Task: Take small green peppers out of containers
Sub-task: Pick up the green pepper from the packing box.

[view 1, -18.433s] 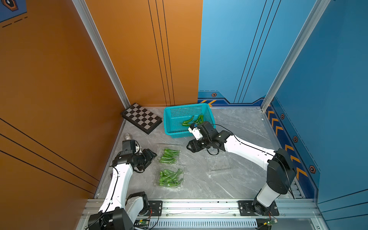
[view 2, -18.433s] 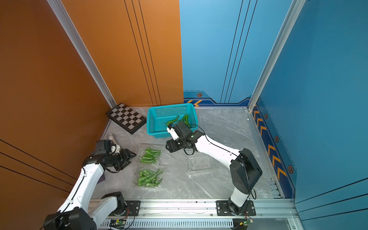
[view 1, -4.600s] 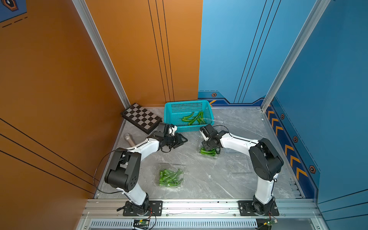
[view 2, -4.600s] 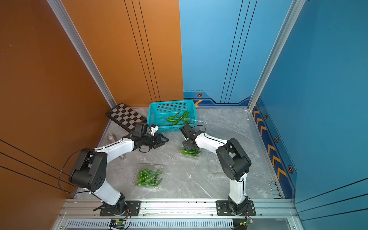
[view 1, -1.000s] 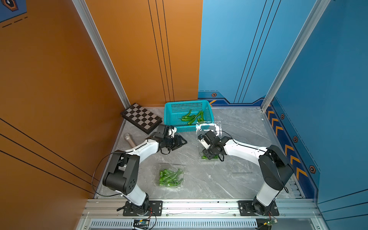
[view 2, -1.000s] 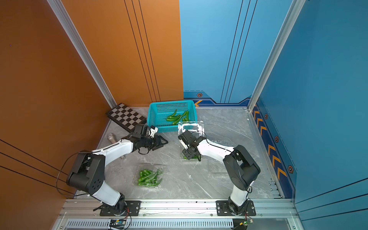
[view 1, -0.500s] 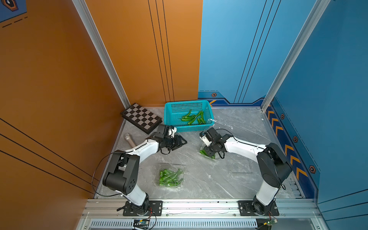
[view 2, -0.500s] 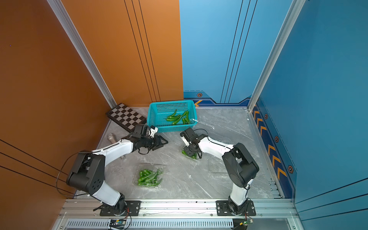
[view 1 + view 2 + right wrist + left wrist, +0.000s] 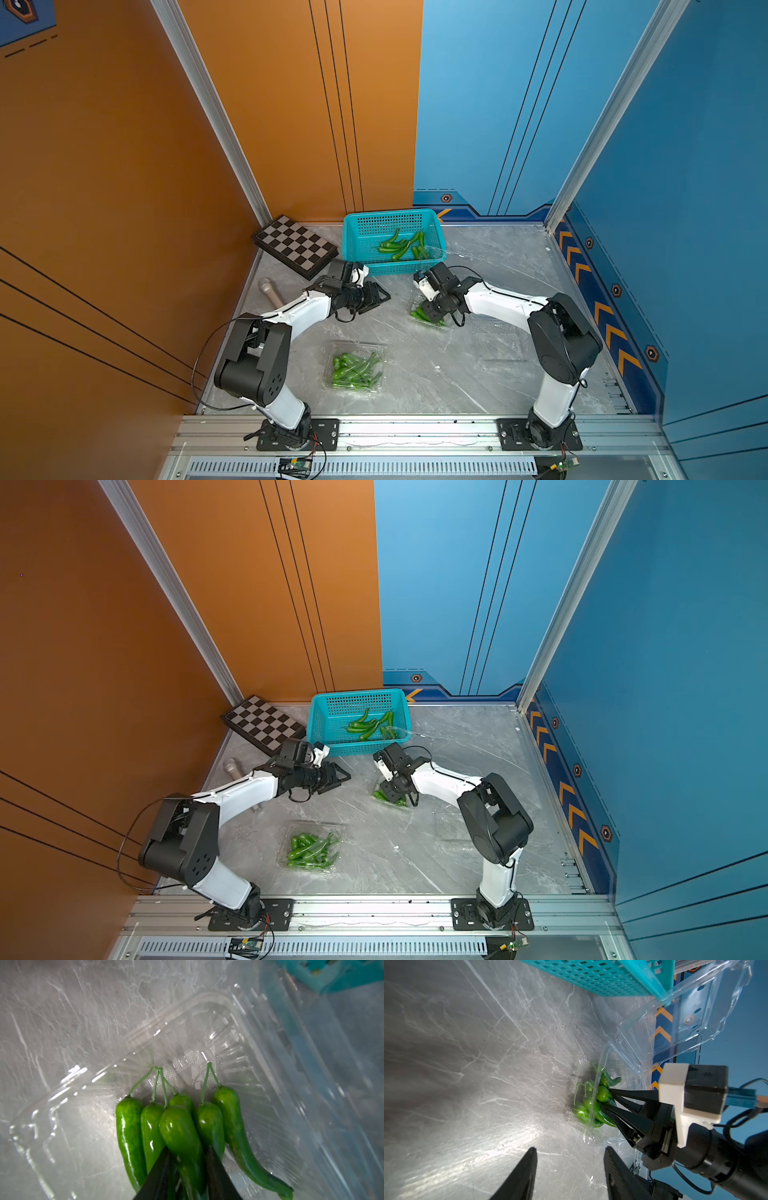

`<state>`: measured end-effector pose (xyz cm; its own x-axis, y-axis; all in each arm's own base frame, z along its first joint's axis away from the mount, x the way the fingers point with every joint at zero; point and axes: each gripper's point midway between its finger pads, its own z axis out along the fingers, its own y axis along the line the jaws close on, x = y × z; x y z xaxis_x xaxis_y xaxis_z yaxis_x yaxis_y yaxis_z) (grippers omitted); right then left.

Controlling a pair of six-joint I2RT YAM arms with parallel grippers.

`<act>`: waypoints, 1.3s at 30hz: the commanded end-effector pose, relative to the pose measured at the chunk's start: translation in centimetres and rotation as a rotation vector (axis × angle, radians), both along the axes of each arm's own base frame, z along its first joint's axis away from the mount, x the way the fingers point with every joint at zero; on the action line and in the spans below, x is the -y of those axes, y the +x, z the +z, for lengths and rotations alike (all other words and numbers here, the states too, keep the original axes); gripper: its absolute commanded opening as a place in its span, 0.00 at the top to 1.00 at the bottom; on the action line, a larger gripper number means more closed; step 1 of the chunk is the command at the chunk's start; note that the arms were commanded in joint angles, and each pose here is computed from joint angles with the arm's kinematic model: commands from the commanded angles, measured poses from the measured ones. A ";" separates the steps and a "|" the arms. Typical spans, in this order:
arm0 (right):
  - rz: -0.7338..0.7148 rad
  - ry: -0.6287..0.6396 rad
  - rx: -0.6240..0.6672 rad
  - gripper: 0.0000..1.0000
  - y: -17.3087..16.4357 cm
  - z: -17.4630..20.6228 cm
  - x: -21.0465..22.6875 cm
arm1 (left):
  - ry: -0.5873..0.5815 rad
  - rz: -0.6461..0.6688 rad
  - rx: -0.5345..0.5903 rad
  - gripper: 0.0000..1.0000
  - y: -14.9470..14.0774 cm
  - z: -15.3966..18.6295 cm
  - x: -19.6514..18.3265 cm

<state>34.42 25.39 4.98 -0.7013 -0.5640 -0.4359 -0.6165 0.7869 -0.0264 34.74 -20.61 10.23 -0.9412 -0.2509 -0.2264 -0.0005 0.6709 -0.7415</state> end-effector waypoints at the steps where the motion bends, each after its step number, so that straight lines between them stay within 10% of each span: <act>1: -0.001 -0.014 -0.052 0.81 -0.7 -1.4 0.5 | 0.008 0.002 0.038 0.46 0.3 0.9 0.0; 39: -0.031 0.289 0.164 0.94 -0.7 11.0 0.9 | -0.020 -0.055 0.111 0.46 3.3 3.8 3.6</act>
